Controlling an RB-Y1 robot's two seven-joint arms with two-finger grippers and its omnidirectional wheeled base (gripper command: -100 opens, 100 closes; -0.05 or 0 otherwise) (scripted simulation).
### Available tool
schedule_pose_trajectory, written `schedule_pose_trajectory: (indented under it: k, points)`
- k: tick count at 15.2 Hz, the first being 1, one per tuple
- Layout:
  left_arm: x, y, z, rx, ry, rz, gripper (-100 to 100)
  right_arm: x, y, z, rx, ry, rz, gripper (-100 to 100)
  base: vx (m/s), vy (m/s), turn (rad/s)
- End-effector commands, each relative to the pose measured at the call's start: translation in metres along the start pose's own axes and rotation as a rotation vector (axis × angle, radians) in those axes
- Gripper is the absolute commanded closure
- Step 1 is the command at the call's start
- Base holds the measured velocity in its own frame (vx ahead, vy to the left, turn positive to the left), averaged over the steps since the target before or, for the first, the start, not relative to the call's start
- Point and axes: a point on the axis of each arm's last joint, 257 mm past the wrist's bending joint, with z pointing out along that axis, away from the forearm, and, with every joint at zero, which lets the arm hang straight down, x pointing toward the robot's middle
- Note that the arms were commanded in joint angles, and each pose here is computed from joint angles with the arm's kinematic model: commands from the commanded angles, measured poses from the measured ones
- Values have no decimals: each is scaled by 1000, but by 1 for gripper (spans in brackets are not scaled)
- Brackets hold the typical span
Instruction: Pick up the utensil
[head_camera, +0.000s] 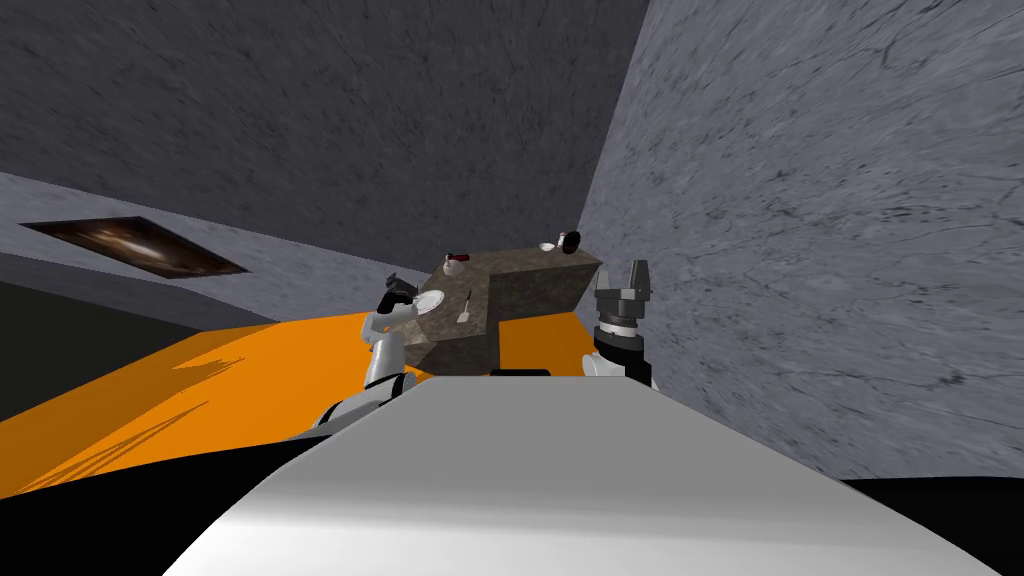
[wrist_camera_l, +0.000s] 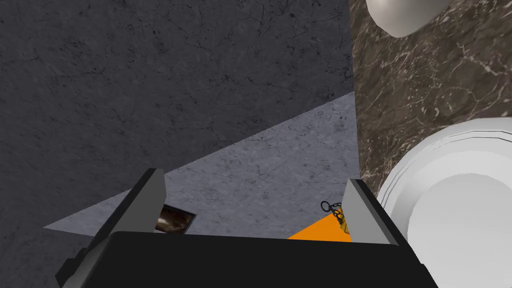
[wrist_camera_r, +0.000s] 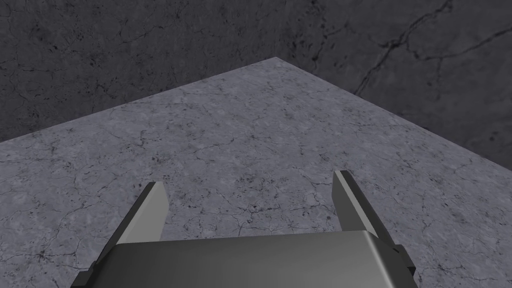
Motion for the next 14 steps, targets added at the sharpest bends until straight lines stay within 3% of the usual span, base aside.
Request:
schedule_pose_trajectory:
  k: [1, 2, 3, 4, 6, 7, 8, 9, 11, 12, 13, 14]
  points:
    - [-8, 7, 4, -26, -26, -22, -100, 0, 0, 0, 0, 0, 0, 0, 11, -51, -3]
    - [-16, 9, 11, -50, -63, -81, -100, 0, 0, 0, 0, 0, 0, 0, 12, -56, -11]
    - [-21, 18, 11, -68, -76, -81, -100, 0, 0, 0, 0, 0, 0, 0, 12, -61, -12]
    - [-25, 16, 17, -79, -102, -140, -100, 0, 0, 0, 0, 0, 0, 0, 10, -83, -13]
    - [-32, 29, 17, -112, -124, -142, -100, 0, 0, 0, 0, 0, 0, 0, 8, -74, -9]
    - [-37, 36, 21, -142, -159, -204, -100, 0, 0, 0, 0, 0, 0, 0, 7, -66, -12]
    - [-41, 43, 21, -156, -169, -204, -100, 0, 0, 0, 0, 0, 0, 0, 8, -66, -13]
    - [-43, 46, 24, -172, -195, -263, -100, 0, 0, 0, 0, 0, 0, 0, 8, -64, -7]
    - [-48, 57, 23, -201, -212, -266, -100, 0, 0, 0, 0, 0, 0, 0, 8, -59, 1]
    - [-51, 70, 25, -241, -249, -327, -100, 0, 0, 0, 0, 0, 0, 0, 6, -66, -21]
    - [-52, 72, 24, -247, -253, -327, -100, 0, 0, 0, 0, 0, 0, 0, 12, -70, -23]
    - [-50, 77, 27, -272, -277, -386, -100, 0, 0, 0, 0, 0, 0, 0, 17, -84, -21]
